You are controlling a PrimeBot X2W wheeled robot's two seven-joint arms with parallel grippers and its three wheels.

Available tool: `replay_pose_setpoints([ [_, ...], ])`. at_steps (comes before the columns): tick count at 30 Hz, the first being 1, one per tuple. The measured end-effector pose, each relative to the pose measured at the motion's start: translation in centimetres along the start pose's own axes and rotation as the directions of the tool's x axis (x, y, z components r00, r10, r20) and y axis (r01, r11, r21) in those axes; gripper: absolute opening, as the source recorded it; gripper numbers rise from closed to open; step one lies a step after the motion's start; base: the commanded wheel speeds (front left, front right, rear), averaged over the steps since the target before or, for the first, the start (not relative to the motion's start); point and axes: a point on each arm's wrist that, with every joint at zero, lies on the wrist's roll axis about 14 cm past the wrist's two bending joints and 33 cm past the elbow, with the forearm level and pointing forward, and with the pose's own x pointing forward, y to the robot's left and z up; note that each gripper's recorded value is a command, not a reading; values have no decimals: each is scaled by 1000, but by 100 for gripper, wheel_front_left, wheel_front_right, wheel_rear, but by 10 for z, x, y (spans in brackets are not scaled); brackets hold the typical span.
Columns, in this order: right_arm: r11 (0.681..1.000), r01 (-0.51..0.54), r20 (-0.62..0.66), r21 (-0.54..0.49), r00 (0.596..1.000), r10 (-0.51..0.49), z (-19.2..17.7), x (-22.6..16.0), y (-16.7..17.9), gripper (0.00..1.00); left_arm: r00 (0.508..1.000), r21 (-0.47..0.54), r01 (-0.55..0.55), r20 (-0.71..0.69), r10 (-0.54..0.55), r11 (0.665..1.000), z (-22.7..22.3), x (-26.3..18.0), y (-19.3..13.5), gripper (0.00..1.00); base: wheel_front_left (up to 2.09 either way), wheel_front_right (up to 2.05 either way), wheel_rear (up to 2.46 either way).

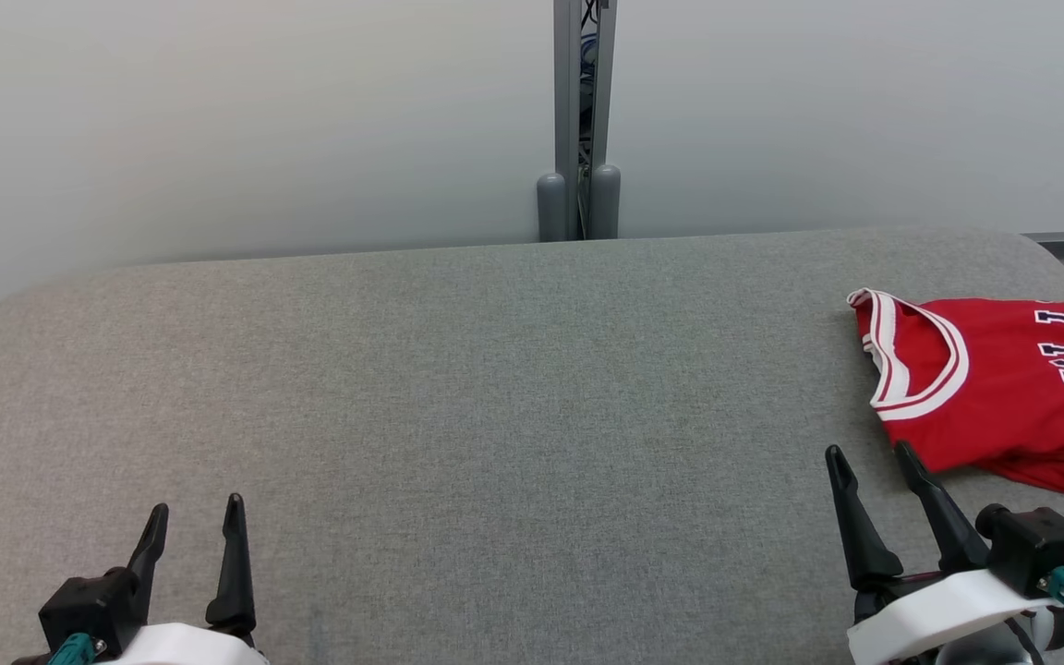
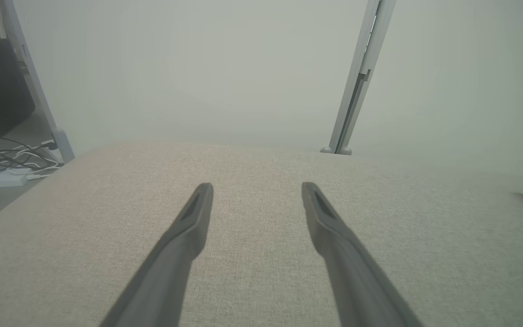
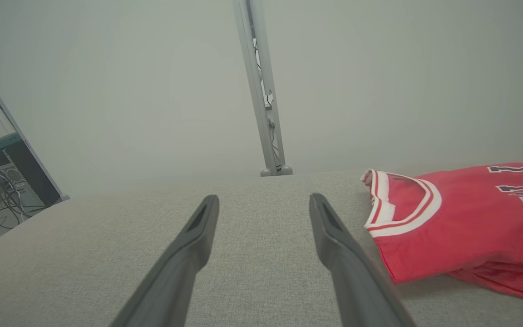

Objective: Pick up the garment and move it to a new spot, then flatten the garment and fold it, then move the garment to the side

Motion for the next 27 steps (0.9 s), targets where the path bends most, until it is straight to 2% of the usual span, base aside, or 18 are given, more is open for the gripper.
replay_pose_setpoints([
  [1, 1000, 0, 1, 0, 1000, 0, 0, 0, 0, 100, 1000, 1, 0, 1, 0, 1000, 0, 0, 0, 100, 0, 0, 0],
  [2, 1000, 1, 1, 0, 1000, -1, 0, 0, 0, 0, 1000, 5, 1, 3, -1, 1000, 1, 0, 0, 0, 0, 0, 0],
  [8, 1000, 20, -76, 22, 997, -18, -26, -11, -2, 0, 997, -20, -8, -71, 7, 1000, -26, -12, -5, 0, 0, 0, 0],
  [14, 991, 54, -97, 125, 994, -42, -31, -13, -8, 0, 994, -121, -30, -111, 17, 992, -32, -12, -5, 0, 0, 0, 0],
  [27, 939, 112, -109, 325, 991, -80, -30, -8, -22, 0, 990, -335, -64, -138, 18, 940, -31, -5, -5, 0, 0, 0, 0],
])
